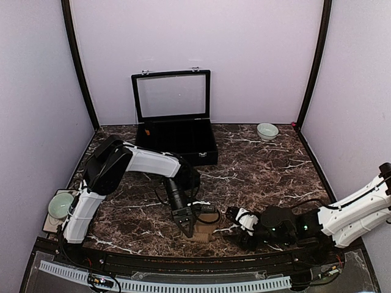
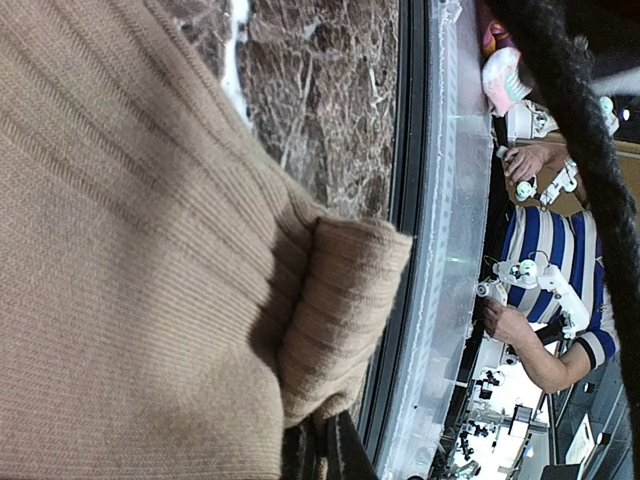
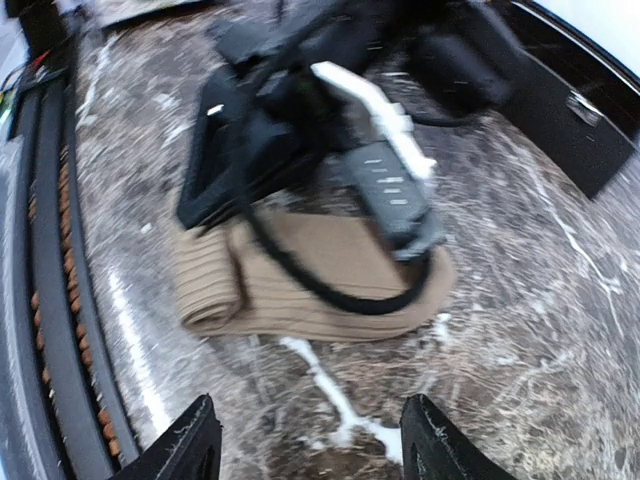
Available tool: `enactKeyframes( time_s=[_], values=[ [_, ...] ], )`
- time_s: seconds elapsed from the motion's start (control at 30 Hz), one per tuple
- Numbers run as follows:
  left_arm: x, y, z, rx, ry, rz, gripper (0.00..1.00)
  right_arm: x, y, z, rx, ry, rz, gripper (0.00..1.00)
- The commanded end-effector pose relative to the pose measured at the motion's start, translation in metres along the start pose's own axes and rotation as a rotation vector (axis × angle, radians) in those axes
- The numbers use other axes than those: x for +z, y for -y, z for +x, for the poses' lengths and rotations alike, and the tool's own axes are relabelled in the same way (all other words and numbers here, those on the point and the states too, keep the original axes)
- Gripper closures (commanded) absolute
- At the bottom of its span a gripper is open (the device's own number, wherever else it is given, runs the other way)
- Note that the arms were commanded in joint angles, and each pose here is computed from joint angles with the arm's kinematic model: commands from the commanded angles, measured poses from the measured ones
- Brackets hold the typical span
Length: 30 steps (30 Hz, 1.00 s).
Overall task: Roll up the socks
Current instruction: Pick up the sock from the center of the board.
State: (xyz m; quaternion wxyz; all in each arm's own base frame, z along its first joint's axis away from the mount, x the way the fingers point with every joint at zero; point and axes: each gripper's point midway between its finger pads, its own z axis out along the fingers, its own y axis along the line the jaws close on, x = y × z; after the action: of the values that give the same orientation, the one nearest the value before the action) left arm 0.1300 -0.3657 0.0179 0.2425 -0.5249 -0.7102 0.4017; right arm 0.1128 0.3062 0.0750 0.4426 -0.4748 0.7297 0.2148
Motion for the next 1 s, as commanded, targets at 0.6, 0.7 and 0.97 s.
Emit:
enactKeyframes(
  time_s=[0.6,0.7,0.97],
  values=[
    [0.019,-0.111,0.039,-0.016,-0.197,-0.361,1.0,0.082,-0.065,-0.025,-0.358,-0.022,-0.147,0.47],
    [0.02,-0.111,0.04,-0.014,-0.199,-0.355,1.0,0.092,-0.058,-0.018,-0.347,-0.036,-0.129,0.48],
    [0.019,-0.104,0.039,-0.002,-0.184,-0.337,0.96,0.103,-0.063,0.014,-0.32,-0.142,-0.179,0.77]
  ],
)
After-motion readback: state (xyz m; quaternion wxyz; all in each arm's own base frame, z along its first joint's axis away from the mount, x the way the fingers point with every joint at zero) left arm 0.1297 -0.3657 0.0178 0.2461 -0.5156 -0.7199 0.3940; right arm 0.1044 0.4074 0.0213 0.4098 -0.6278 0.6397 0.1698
